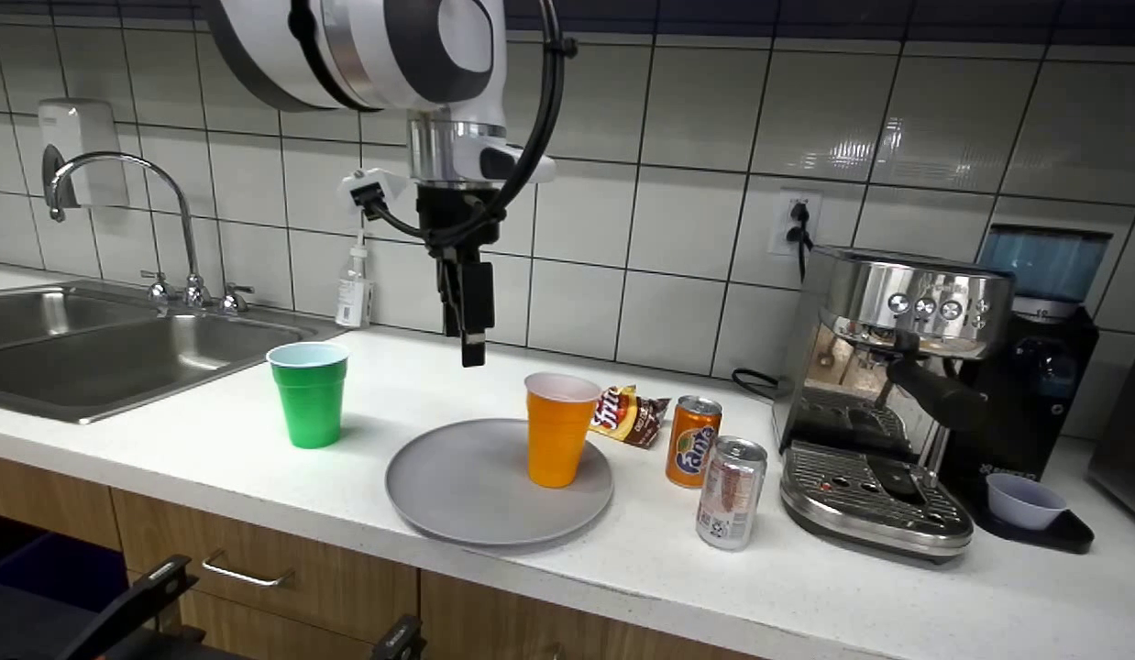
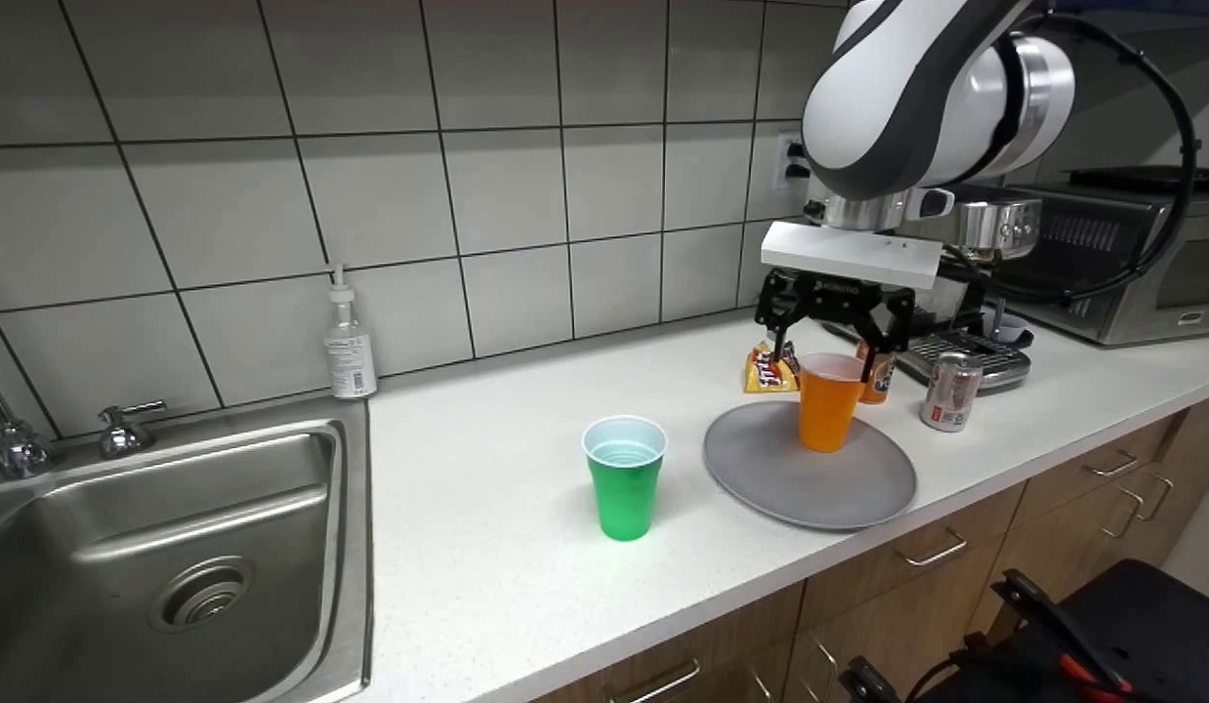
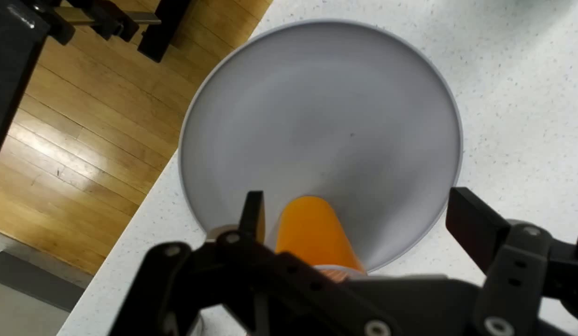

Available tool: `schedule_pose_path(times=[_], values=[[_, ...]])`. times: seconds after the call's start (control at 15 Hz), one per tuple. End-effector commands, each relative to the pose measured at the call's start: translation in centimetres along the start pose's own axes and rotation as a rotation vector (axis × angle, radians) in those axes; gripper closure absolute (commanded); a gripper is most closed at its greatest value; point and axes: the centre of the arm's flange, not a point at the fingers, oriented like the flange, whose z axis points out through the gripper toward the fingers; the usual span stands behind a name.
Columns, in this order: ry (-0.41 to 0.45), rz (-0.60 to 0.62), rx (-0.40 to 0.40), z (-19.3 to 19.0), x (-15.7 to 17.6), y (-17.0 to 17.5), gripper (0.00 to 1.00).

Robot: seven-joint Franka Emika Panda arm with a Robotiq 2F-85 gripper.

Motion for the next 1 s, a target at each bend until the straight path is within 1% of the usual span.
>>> schedule_pose_path(times=[0.0, 0.4, 0.67, 0.93], values=[[-0.017, -0.039, 0.003, -1.3, -3.5, -1.2, 0.0], [-0.043, -0.143, 0.005, -1.3, -7.7, -5.0, 0.0], [-0.049, -0.229, -0.014, -1.0, -10.3, -6.9, 0.0], [-0.066, -0.284, -0.032, -0.6, -12.2, -8.4, 0.0]])
